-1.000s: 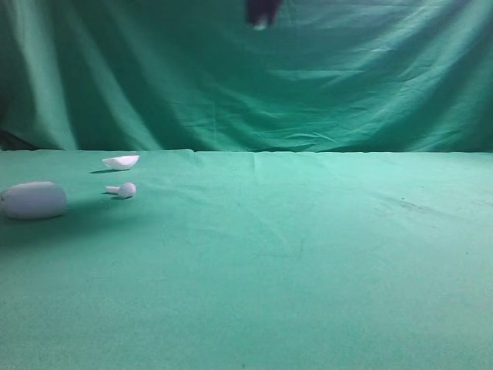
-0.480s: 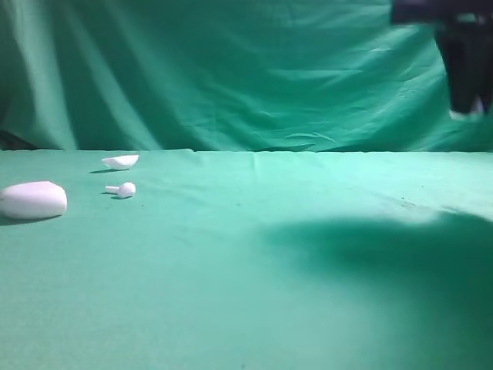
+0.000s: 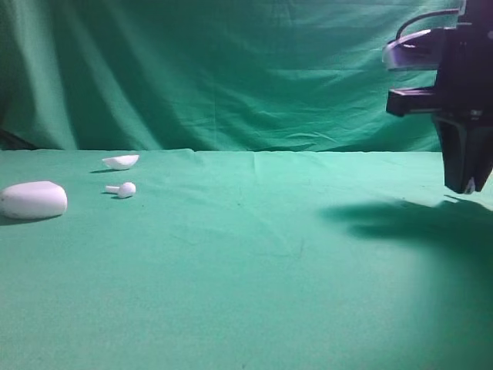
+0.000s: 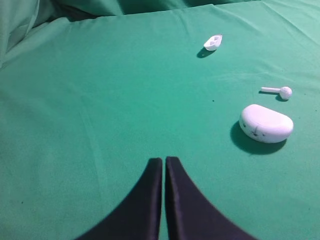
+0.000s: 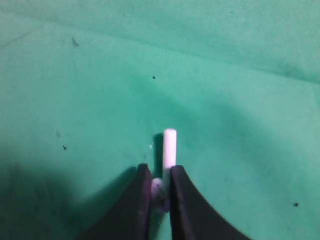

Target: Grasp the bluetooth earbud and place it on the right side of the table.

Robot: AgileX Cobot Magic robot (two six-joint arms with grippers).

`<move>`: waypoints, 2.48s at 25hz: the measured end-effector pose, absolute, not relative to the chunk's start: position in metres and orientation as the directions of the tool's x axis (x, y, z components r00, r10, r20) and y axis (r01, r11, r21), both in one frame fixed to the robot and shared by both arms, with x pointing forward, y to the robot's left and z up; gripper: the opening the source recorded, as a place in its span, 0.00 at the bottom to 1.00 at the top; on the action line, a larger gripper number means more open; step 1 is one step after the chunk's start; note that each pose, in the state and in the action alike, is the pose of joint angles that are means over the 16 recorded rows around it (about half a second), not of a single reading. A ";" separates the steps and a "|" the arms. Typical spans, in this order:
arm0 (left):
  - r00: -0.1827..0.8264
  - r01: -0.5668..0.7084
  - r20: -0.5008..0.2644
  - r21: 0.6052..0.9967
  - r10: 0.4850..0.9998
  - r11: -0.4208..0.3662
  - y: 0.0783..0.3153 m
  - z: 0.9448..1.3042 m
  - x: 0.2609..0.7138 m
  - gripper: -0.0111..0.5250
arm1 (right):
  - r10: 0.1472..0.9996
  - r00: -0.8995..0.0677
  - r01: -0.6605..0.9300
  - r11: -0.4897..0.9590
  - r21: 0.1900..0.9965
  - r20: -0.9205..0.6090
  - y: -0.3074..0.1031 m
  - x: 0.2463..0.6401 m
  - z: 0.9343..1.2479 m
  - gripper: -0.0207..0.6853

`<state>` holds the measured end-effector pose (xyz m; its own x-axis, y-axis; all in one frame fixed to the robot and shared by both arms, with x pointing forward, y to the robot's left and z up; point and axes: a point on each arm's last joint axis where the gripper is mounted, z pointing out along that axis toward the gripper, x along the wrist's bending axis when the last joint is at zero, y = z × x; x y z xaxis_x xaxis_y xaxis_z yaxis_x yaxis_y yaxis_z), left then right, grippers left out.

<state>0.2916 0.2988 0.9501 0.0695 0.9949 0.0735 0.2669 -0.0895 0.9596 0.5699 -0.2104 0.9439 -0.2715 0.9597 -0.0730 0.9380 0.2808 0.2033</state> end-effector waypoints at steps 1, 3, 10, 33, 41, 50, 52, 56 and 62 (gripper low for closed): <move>0.070 0.267 0.073 0.960 0.995 -0.090 0.299 0.950 0.292 0.02 | 0.960 -0.270 0.938 0.280 0.203 -0.074 -0.210 0.571 0.942 0.16; 0.070 0.267 0.074 0.960 0.995 -0.090 0.299 0.950 0.292 0.02 | 0.960 -0.270 0.939 0.280 0.201 -0.076 -0.210 0.572 0.939 0.18; 0.070 0.267 0.074 0.960 0.995 -0.090 0.299 0.950 0.292 0.02 | 0.958 -0.274 0.938 0.286 0.196 -0.087 -0.211 0.573 0.934 0.39; 0.069 0.267 0.074 0.960 0.995 -0.090 0.299 0.950 0.292 0.02 | 0.977 -0.213 0.822 0.170 0.543 0.017 -0.233 0.475 1.095 0.16; 0.069 0.267 0.074 0.960 0.995 -0.090 0.299 0.950 0.292 0.02 | 0.972 -0.224 0.674 0.102 0.732 0.071 -0.254 0.392 1.116 0.03; 0.069 0.267 0.074 0.960 0.995 -0.090 0.299 0.950 0.292 0.02 | 0.954 -0.263 0.528 0.014 0.849 0.147 -0.269 0.321 1.112 0.03; 0.069 0.267 0.074 0.960 0.995 -0.090 0.299 0.950 0.292 0.02 | 0.949 -0.281 0.503 0.018 0.864 0.144 -0.271 0.311 1.112 0.03; 0.070 0.267 0.074 0.960 0.995 -0.090 0.299 0.950 0.292 0.02 | 0.944 -0.313 0.449 0.050 0.892 0.104 -0.274 0.296 1.111 0.03; 0.070 0.267 0.074 0.960 0.995 -0.090 0.299 0.950 0.292 0.02 | 0.954 -0.301 0.332 0.110 0.937 -0.006 -0.281 0.286 1.099 0.03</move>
